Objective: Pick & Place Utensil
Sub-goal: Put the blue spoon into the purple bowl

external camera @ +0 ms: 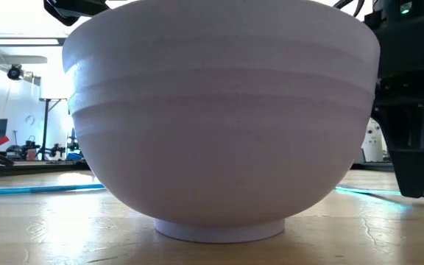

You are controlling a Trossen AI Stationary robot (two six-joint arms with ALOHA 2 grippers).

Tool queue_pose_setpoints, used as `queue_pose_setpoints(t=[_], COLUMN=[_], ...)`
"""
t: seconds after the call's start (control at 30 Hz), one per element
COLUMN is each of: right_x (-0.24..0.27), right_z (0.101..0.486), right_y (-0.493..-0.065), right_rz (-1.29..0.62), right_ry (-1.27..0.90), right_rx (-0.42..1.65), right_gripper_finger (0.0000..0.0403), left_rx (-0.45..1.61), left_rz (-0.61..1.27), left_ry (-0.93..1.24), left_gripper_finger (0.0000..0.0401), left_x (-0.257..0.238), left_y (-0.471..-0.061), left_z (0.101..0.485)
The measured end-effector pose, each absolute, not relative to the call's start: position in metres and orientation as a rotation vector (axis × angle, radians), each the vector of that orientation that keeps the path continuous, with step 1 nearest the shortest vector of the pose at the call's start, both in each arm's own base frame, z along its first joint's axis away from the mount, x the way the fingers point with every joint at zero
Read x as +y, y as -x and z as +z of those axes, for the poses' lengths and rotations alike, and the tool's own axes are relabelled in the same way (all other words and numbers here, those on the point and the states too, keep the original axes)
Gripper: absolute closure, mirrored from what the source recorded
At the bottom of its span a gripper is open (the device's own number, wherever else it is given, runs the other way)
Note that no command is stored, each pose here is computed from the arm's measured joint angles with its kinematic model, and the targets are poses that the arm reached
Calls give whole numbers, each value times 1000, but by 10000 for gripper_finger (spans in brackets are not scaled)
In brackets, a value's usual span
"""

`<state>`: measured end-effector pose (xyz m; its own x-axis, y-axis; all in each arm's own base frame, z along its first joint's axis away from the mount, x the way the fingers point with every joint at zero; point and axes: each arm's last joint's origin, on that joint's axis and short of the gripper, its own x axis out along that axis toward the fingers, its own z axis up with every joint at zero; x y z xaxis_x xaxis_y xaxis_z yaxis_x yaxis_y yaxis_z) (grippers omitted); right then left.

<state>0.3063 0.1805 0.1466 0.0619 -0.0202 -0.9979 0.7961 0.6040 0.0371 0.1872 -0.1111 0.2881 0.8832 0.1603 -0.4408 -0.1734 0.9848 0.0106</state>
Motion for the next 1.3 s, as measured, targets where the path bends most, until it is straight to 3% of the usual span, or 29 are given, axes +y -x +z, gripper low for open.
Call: queue_pose_setpoints(t=[0.53,1.03,1.3], right_x=[175,172,171], right_z=[138,137,137], right_y=[-301,-299,-298], right_rz=[-755,-787,-791], right_ry=[-708,-681,-644], right_rx=[1372,1355,1347], right_gripper_finger=[321,383,388], left_rx=[457,460,462], left_rz=[173,168,167], left_ry=[29,30,29], left_gripper_finger=[229,229,229], left_x=[-111,-111,-111], left_y=[-187,-187,-187], left_z=[288,288,288])
